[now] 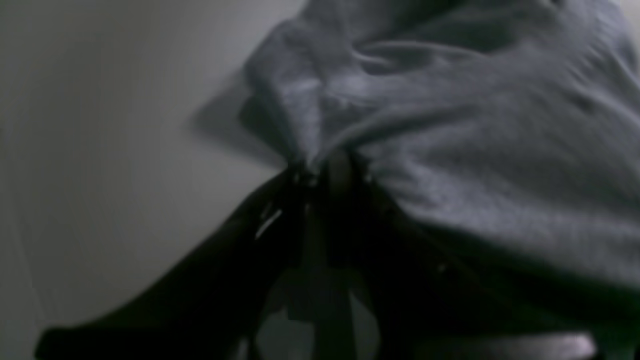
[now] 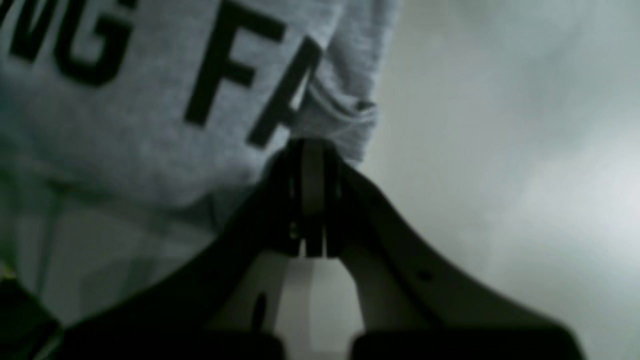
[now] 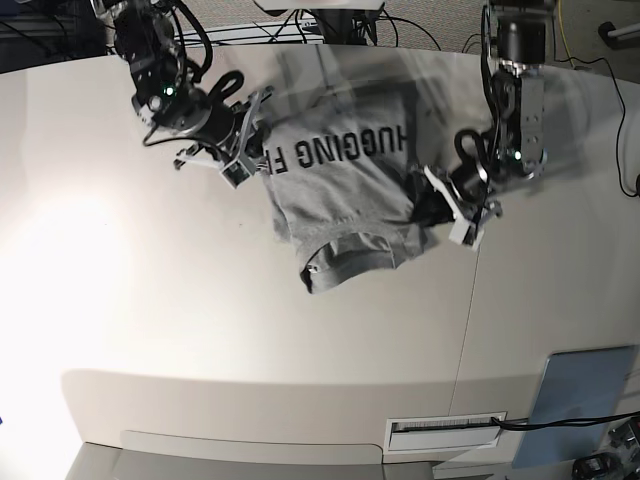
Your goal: Fold the T-shirt properly
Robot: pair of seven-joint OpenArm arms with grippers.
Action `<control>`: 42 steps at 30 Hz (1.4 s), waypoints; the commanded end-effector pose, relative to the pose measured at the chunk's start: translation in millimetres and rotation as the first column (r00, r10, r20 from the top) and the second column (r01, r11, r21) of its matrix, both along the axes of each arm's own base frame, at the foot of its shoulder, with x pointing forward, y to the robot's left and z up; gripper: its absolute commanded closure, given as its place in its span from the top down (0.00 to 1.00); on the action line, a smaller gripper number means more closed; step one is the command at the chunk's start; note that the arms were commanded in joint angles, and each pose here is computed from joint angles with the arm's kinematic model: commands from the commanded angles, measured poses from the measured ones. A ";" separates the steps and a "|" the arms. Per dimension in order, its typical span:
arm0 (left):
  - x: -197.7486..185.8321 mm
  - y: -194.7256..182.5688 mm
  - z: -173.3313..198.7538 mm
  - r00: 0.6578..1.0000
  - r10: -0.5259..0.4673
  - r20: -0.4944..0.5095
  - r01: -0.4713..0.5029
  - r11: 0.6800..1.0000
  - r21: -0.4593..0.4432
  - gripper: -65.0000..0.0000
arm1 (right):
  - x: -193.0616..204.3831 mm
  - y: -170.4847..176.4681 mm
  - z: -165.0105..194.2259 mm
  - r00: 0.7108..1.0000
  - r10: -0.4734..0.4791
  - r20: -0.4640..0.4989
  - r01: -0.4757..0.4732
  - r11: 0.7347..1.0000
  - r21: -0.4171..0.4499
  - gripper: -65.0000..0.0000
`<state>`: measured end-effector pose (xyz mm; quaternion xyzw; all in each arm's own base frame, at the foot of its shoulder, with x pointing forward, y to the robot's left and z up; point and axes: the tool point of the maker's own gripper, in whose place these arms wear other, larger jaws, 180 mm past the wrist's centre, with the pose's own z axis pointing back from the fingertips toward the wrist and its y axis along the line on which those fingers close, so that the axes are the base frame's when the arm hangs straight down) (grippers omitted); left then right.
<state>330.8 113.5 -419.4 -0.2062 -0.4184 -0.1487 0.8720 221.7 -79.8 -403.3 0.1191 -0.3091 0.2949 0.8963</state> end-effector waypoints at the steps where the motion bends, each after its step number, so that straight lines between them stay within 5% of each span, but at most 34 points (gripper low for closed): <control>1: 13.8 1.7 15.7 0.999 -0.011 0.050 0.011 1.000 0.003 0.11 | 8.2 3.4 14.9 0.998 -0.005 0.055 0.004 1.000 0.030 0.00; 8: 10.1 1.5 46.6 0.996 -0.081 0.045 0.081 0.997 -0.008 0.07 | 16.6 -20.6 47.1 0.973 -0.158 0.170 0.163 0.986 -0.016 0.00; 16: -44.6 55.6 58.0 0.999 0.028 -0.019 -0.024 0.984 0.174 0.07 | -6.3 -103.5 89.3 0.894 -0.368 0.256 0.401 0.912 -0.087 0.00; 23: -126.1 96.6 73.4 0.990 0.131 -0.056 -0.123 0.984 0.127 0.07 | -69.8 -156.8 96.7 0.859 -0.478 0.185 0.508 0.842 -0.182 0.00; 27: -186.8 110.0 60.8 0.977 0.134 -0.165 -0.114 0.986 0.123 0.07 | -121.2 -173.0 83.5 0.853 -0.518 0.063 0.513 0.812 -0.278 0.00; 35: -321.5 95.3 -2.4 0.858 0.118 -0.499 -0.085 0.992 0.089 0.07 | -237.5 -178.8 48.4 0.774 -0.598 -0.208 0.447 0.748 -0.490 0.00; 42: -409.5 82.3 -83.6 0.700 0.161 -0.696 -0.176 0.983 0.051 0.10 | -319.4 -205.1 -32.6 0.604 -0.704 -0.373 0.444 0.686 -0.576 0.00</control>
